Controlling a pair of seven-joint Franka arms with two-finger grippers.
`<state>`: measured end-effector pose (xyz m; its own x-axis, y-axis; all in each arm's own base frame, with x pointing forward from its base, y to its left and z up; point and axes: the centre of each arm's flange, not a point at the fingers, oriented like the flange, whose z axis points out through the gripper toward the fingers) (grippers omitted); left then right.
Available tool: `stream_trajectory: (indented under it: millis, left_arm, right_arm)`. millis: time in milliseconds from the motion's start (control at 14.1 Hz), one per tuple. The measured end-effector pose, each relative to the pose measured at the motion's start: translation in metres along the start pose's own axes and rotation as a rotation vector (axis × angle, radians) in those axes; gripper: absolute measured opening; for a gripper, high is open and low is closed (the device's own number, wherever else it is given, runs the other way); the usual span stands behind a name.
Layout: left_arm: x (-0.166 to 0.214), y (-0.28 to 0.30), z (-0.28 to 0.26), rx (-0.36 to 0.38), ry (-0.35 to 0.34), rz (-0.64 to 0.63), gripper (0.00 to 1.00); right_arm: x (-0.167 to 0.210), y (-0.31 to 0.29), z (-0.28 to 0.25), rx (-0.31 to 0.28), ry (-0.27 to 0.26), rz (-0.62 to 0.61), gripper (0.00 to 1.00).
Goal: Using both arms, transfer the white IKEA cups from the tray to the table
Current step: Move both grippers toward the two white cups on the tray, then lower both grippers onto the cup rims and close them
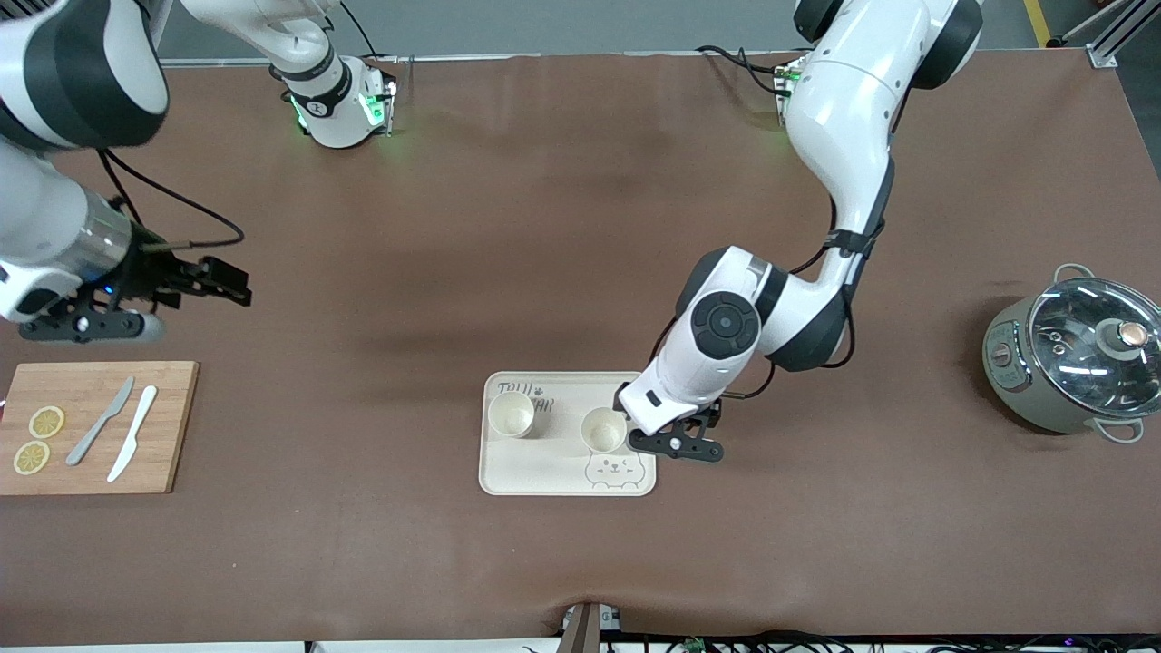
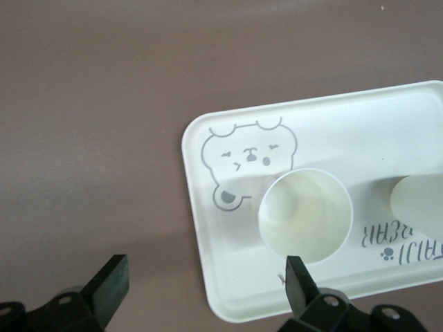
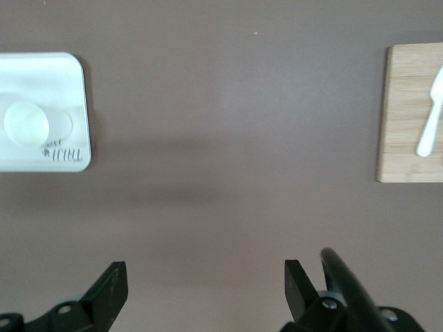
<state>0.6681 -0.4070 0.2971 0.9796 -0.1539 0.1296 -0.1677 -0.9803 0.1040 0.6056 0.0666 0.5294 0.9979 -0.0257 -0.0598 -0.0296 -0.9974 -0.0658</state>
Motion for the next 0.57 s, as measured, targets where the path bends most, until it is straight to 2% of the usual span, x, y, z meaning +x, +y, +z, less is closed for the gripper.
stream_trajectory:
  millis: [355,568]
  left_arm:
    - [-0.008,0.015,0.049,-0.014,0.039,-0.006,1.0]
    - [-0.007,0.018,0.056,-0.002,0.079,0.005,1.0]
  right_arm:
    - [0.033,-0.051,0.072,0.03,0.017,0.069,1.0]
    - [0.045,-0.091,0.113,0.047,0.039,0.107,1.0]
